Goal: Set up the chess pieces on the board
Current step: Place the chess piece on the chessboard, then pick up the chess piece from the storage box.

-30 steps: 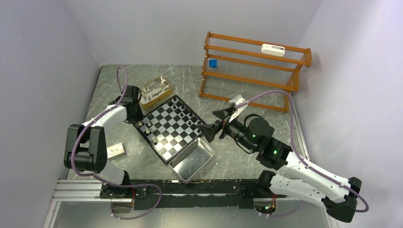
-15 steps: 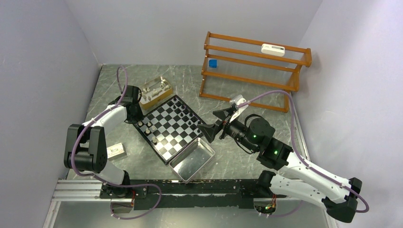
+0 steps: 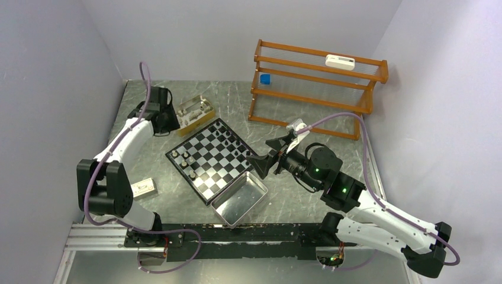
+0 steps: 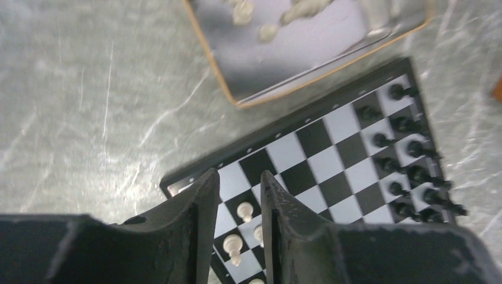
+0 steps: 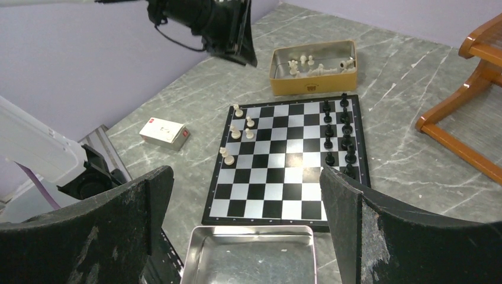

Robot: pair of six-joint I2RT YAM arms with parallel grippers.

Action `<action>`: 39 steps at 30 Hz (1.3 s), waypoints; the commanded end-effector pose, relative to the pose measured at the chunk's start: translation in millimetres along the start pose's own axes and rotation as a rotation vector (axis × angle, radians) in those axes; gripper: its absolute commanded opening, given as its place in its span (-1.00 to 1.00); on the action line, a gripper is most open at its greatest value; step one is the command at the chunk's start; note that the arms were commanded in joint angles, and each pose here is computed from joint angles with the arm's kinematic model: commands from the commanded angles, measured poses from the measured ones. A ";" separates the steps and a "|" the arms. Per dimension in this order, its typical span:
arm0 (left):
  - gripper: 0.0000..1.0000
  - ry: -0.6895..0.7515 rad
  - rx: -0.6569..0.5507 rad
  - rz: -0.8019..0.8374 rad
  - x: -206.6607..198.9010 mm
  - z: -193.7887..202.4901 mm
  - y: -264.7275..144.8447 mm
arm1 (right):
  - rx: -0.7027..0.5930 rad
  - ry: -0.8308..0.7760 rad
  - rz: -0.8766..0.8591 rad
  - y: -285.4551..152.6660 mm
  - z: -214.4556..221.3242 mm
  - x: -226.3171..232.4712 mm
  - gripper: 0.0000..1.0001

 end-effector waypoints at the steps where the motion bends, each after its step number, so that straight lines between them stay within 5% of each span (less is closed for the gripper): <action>1: -0.31 0.065 -0.062 0.084 -16.8 -37.2 -7.6 | 0.013 0.021 0.023 0.8 1.6 -2.1 1.00; 8: -0.52 0.142 -0.061 0.100 -37.6 -82.5 34.0 | 0.028 0.031 0.041 8.3 -1.6 -1.3 1.00; 20: -0.52 0.251 -0.072 0.068 -47.7 -103.4 114.8 | 0.037 0.044 0.061 26.5 -7.6 1.6 0.99; 27: -0.37 0.265 -0.096 0.027 -44.8 -105.5 138.4 | 0.033 0.037 0.061 33.2 -9.5 2.5 0.99; 39: -0.44 0.268 -0.100 -0.005 -41.6 -103.0 157.4 | 0.023 0.006 0.058 33.8 -15.9 3.2 0.99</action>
Point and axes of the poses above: each gripper's point midway between its finger pads, its own y axis out along the fingers, its own x axis along the line the jaws close on, z = x × y, the point moved 4 cm from there along -y, back along the fingers, and after that the axes turned 5 degrees about y, right-handed, at the moved point
